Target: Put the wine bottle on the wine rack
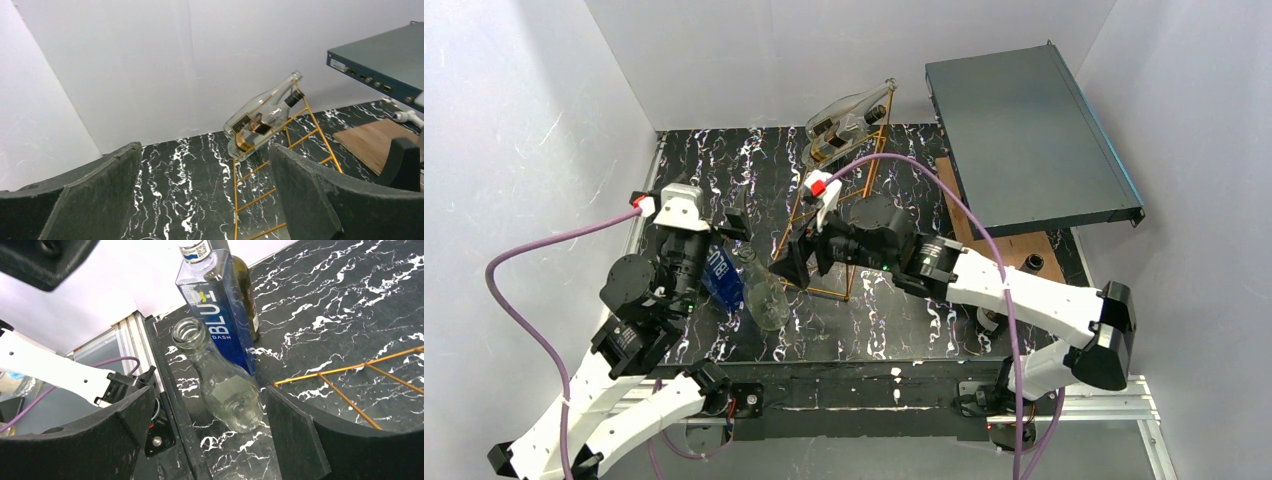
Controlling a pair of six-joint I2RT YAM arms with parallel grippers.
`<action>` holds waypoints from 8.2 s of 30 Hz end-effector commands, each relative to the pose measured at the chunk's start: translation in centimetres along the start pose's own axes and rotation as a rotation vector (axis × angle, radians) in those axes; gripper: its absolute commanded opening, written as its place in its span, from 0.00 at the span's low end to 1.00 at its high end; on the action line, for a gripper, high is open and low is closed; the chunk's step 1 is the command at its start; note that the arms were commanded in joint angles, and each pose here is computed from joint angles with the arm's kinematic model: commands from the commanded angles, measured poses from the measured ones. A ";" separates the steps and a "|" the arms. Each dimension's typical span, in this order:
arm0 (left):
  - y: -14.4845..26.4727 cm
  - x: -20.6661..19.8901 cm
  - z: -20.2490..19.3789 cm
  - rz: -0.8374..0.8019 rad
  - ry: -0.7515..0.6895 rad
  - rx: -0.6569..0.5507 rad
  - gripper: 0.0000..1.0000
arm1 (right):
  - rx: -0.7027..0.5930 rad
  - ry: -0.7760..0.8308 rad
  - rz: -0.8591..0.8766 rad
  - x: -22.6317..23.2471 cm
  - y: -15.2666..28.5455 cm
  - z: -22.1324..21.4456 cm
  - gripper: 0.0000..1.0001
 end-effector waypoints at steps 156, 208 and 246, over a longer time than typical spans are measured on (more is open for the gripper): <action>0.9 2.6 1.3 0.126 0.046 -0.108 0.99 | -0.747 -0.204 -0.576 -22.6 -1.4 21.0 0.01; 1.1 2.7 1.6 0.124 0.055 -0.118 0.99 | -0.431 0.009 -0.809 -28.4 -9.1 8.6 0.01; 1.0 2.5 1.5 0.116 0.062 -0.117 0.99 | -0.264 0.032 -0.955 -27.8 -6.4 4.6 0.70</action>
Point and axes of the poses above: each gripper's point midway between its finger pads, its own y axis back along the fingers, its own x axis along the line the jaws close on, z = x × y, the point moved 5 cm from there along y, back along the fingers, and after that the axes turned 10 degrees about y, right-handed, at the moved point
